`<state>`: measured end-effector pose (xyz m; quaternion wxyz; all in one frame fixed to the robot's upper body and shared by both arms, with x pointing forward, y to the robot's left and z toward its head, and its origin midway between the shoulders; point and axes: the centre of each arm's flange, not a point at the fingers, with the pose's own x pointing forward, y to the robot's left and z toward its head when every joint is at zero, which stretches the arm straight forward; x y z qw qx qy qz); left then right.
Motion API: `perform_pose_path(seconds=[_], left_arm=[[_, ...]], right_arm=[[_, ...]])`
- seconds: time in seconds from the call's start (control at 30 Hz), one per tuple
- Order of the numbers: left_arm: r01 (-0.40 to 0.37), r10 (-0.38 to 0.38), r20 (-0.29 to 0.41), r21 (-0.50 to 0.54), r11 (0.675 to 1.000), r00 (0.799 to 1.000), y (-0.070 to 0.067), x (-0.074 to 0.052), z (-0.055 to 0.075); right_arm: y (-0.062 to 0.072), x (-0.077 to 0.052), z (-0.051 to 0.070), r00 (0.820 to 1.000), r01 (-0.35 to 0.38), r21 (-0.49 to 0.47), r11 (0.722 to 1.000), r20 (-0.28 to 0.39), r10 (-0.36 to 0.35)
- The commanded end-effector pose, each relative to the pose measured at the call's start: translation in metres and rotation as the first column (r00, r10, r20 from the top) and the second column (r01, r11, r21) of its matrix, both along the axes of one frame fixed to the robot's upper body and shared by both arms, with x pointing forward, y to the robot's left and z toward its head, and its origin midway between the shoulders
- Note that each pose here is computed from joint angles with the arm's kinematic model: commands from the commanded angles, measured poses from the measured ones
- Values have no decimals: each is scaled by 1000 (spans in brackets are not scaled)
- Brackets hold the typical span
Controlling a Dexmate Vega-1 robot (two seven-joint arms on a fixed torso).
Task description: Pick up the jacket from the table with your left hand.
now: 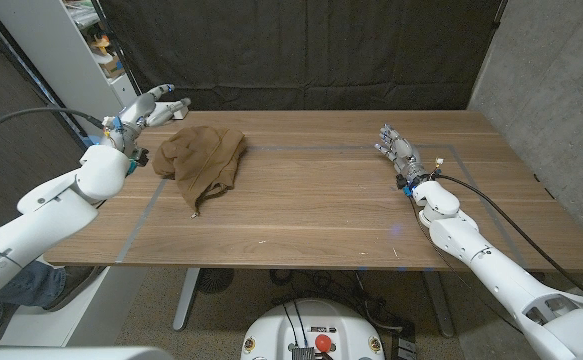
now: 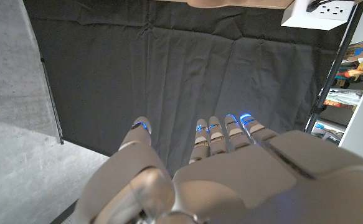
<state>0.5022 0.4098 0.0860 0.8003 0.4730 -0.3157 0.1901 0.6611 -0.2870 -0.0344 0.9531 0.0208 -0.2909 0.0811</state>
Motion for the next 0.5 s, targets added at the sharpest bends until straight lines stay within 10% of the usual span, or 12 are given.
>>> perform_pose_path(seconds=[0.03, 0.5], left_arm=[[-69, 70, -14, 67, 995, 997, 0, 0, 7], [-130, 135, -32, 116, 985, 990, -1, 12, 7]], right_arm=[[-1, -3, -1, 1000, 6, -7, 1000, 0, -6], [-1, -4, 3, 1000, 9, -14, 1000, 4, -9]])
